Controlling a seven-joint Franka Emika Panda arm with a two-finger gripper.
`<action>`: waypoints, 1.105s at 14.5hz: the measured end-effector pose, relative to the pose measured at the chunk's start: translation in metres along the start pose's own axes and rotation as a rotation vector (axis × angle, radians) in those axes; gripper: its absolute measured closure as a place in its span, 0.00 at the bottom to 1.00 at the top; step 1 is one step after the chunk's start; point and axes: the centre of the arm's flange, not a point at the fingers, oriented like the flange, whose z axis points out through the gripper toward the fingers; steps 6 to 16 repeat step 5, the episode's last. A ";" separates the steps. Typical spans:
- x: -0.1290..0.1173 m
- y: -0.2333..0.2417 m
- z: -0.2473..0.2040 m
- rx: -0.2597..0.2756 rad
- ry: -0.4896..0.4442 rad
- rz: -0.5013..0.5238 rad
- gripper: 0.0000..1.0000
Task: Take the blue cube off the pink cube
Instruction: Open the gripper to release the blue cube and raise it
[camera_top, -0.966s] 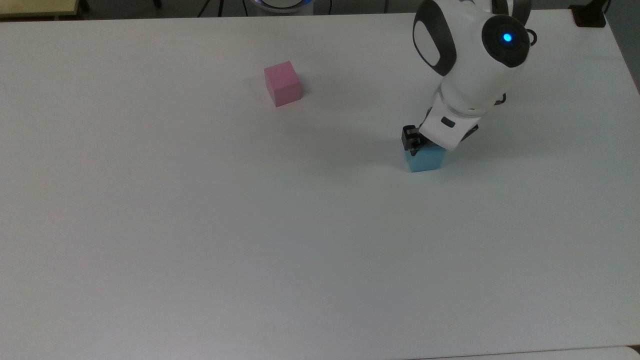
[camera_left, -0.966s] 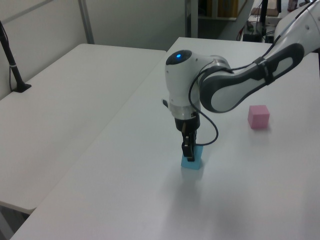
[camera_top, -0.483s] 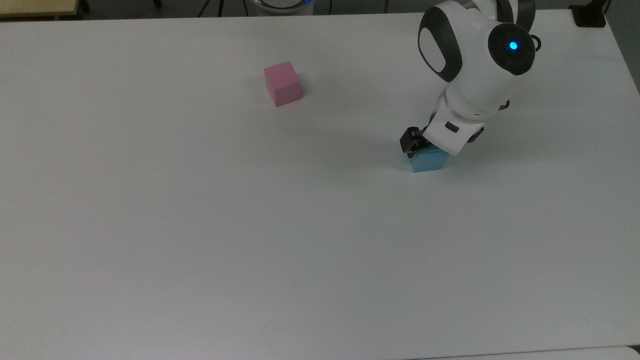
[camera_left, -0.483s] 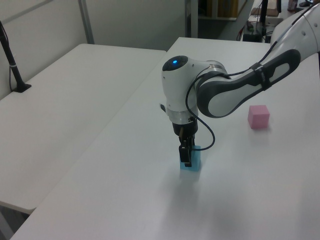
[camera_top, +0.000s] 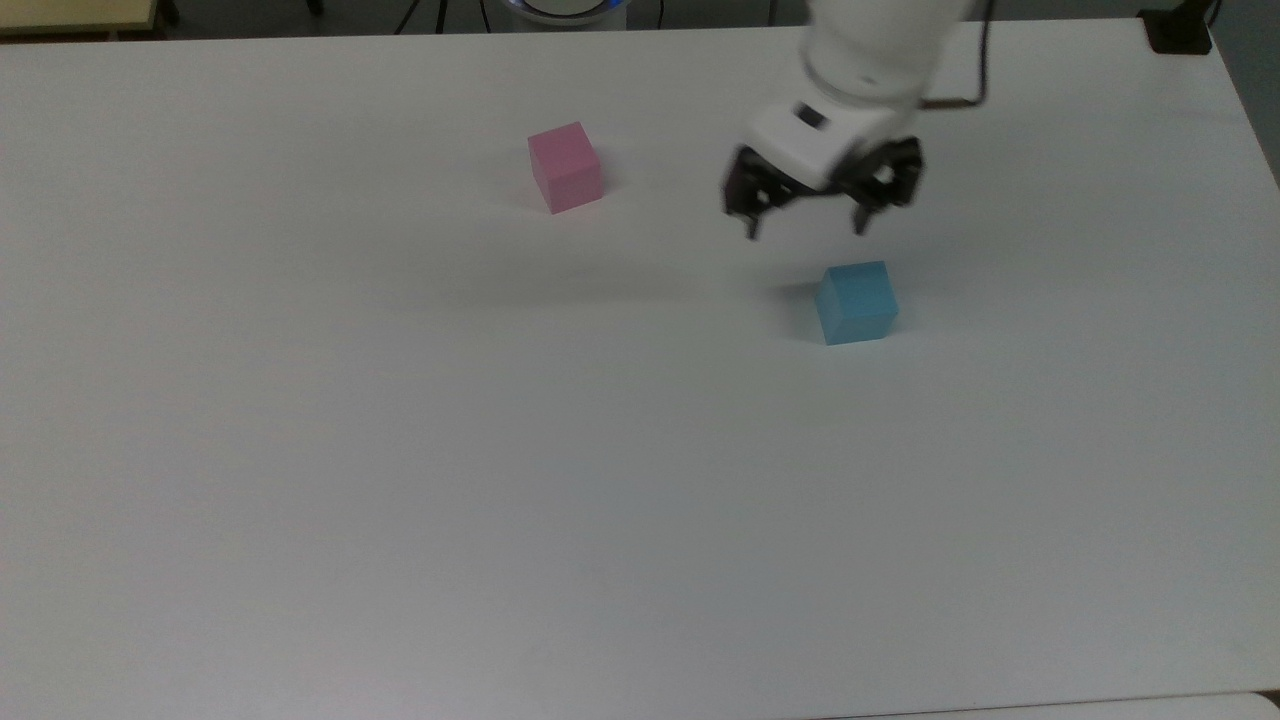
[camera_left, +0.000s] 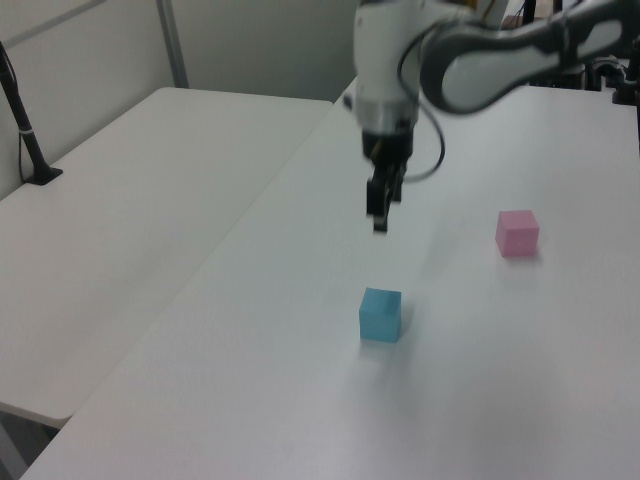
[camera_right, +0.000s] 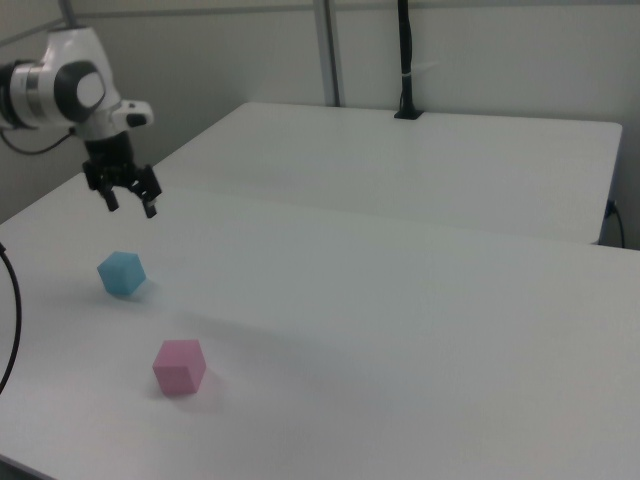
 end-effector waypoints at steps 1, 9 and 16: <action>-0.010 0.046 -0.026 0.004 -0.021 0.039 0.00; -0.043 0.150 -0.068 0.012 -0.022 0.110 0.00; -0.043 0.150 -0.068 0.012 -0.022 0.110 0.00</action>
